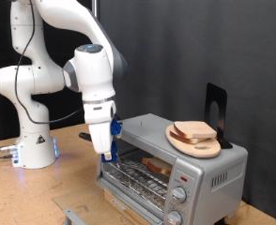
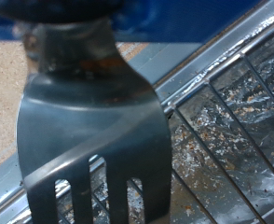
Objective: Make a piece of toast with the oven
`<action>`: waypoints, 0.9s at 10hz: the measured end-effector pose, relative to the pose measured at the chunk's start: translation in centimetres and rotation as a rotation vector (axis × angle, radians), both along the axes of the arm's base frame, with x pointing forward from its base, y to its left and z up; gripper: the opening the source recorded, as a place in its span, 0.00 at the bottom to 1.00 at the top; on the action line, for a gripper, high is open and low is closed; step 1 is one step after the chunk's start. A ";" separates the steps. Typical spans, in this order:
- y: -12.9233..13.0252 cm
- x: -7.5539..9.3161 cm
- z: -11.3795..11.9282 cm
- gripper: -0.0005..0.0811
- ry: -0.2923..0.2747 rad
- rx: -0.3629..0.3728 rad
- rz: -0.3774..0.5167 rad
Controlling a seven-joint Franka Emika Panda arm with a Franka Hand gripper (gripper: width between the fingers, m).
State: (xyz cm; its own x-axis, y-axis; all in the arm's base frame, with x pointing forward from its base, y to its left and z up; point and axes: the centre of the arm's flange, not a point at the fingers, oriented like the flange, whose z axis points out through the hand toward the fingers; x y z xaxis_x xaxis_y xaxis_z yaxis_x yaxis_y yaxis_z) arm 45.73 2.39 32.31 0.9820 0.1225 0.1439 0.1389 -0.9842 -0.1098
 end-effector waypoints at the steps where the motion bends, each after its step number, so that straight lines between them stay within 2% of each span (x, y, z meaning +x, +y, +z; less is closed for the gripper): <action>1: -0.1 -0.3 -0.1 0.48 0.002 0.007 -0.011; 4: -1.1 -2.5 -0.9 0.48 0.013 0.037 -0.069; 7: -3.8 -5.6 -1.7 0.48 0.041 0.057 -0.160; 9: -5.6 -7.2 -1.2 0.48 0.054 0.084 -0.216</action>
State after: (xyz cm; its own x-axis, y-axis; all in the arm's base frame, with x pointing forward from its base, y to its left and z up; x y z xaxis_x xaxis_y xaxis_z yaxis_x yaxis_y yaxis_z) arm 38.56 -3.21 31.11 0.9907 -0.1011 0.0912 -0.0818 -0.9775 -0.1945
